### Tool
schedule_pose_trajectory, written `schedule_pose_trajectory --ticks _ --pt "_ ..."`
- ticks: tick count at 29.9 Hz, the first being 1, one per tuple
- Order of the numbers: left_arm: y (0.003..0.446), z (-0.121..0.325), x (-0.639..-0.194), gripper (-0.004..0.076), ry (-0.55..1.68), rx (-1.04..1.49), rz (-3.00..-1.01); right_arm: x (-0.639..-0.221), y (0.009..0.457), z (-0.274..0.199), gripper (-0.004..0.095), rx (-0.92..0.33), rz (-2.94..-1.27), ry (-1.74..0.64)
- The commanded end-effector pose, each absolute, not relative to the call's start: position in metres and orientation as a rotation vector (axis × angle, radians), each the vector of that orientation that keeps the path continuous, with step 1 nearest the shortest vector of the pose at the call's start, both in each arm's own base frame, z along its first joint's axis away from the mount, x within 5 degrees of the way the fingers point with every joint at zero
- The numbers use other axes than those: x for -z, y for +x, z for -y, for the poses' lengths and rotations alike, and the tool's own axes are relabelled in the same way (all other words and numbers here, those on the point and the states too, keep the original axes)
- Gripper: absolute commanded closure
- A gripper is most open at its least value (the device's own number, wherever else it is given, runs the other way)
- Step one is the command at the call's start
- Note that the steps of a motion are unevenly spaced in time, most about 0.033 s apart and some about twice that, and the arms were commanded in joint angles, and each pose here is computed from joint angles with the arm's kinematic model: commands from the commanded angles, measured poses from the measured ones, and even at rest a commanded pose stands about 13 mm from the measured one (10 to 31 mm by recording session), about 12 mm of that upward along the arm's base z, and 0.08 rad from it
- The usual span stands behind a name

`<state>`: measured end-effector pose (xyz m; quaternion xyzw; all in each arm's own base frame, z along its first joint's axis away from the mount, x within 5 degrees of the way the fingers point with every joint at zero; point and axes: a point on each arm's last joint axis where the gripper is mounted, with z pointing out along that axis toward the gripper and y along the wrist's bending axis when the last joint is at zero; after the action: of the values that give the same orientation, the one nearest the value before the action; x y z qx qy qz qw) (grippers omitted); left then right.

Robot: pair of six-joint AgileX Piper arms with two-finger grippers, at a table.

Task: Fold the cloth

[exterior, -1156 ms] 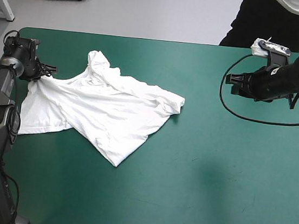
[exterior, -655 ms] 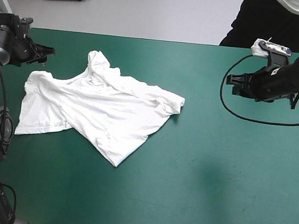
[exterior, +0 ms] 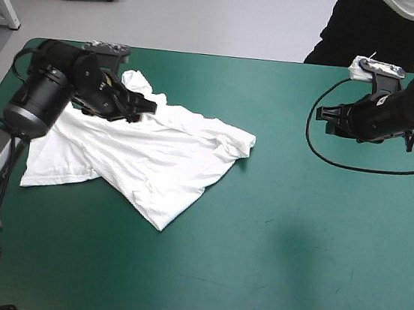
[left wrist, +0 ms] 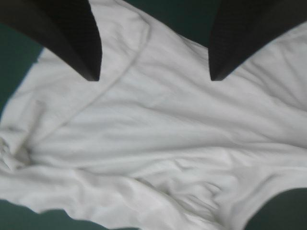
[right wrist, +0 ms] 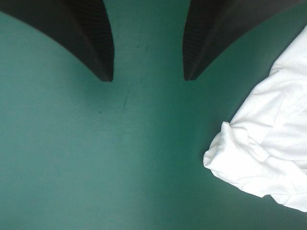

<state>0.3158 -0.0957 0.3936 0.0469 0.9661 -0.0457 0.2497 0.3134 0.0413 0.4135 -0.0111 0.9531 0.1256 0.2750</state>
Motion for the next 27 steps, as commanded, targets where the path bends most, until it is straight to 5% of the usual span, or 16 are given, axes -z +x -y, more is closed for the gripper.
schedule_pose_trajectory --ticks 1,27 --pt "0.281 0.119 -0.405 0.0264 0.178 0.18 -2.637 -0.434 0.305 -0.038 0.0481 -0.342 -2.463 -0.032" --pt "0.248 0.178 -0.26 0.0266 0.294 0.192 -2.934 -0.435 0.306 -0.039 0.0491 -0.357 -2.446 -0.024"
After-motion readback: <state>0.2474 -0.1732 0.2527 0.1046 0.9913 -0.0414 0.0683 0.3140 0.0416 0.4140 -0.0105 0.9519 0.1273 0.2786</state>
